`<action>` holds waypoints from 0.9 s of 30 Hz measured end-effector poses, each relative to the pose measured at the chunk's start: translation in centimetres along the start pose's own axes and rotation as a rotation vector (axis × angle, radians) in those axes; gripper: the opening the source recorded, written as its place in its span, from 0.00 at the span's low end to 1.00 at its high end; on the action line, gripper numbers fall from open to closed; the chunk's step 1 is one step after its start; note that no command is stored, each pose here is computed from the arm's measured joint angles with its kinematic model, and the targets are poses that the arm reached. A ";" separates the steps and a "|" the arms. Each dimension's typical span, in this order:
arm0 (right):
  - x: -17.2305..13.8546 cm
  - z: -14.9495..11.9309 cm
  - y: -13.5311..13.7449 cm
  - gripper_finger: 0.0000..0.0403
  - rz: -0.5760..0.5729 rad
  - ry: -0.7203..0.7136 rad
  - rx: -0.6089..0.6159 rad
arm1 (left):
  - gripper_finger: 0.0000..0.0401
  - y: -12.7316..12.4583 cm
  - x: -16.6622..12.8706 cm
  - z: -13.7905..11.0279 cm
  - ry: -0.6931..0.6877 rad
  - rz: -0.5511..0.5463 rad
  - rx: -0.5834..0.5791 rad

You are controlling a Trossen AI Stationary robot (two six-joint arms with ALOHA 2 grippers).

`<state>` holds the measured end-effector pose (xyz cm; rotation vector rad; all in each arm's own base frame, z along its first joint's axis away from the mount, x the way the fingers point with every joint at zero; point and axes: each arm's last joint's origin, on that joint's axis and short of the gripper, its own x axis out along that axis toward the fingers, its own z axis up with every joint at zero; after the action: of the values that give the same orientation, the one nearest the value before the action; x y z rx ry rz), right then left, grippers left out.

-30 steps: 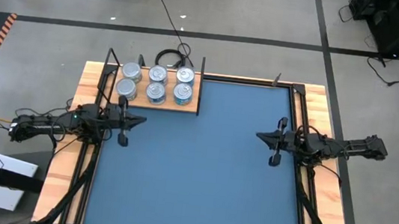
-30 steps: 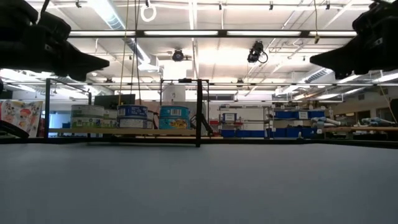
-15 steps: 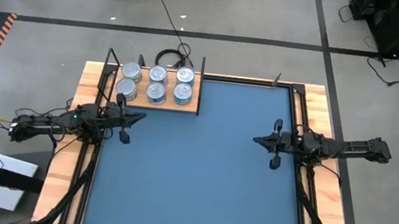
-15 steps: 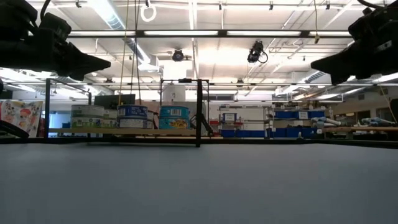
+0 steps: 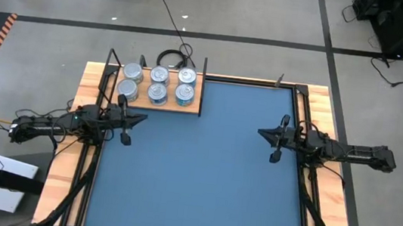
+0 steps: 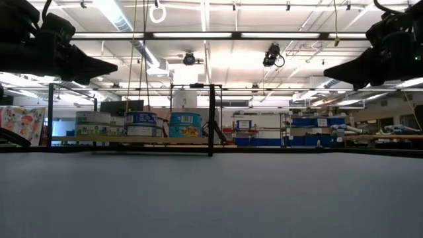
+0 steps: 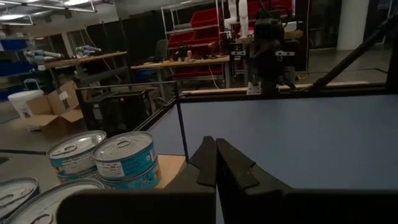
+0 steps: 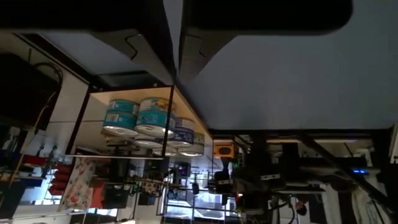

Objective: Stack canned seafood by type on shelf
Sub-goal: Return to Home Position

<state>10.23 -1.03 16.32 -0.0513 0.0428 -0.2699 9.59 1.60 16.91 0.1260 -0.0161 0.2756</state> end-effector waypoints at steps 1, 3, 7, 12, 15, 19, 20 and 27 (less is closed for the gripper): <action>0.0 0.0 0.0 0.09 0.000 -0.001 0.000 | 0.00 0.0 0.0 0.0 -0.004 0.001 -0.001; 0.0 0.0 0.0 0.10 0.000 -0.001 0.000 | 0.00 0.0 0.0 0.2 -0.026 0.004 -0.004; 0.0 0.0 0.0 0.11 0.000 -0.002 0.000 | 0.00 0.1 0.0 0.6 -0.068 0.009 -0.011; 0.0 0.0 0.0 0.10 0.001 -0.003 0.001 | 0.00 0.1 0.0 0.7 -0.078 0.010 -0.013; 0.0 0.0 0.0 0.10 0.001 -0.003 0.001 | 0.00 0.1 0.0 0.8 -0.079 0.010 -0.013; 0.0 0.0 0.0 0.10 0.000 -0.003 0.001 | 0.00 0.1 0.0 0.8 -0.080 0.010 -0.013; 0.0 0.0 0.0 0.11 0.000 -0.003 0.001 | 0.00 0.1 0.0 0.8 -0.080 0.010 -0.013; 0.0 0.0 0.0 0.10 0.000 -0.003 0.001 | 0.00 0.1 0.0 0.8 -0.081 0.010 -0.014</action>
<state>10.23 -1.03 16.34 -0.0506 0.0401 -0.2696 9.53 1.60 17.68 0.1236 -0.0987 0.2802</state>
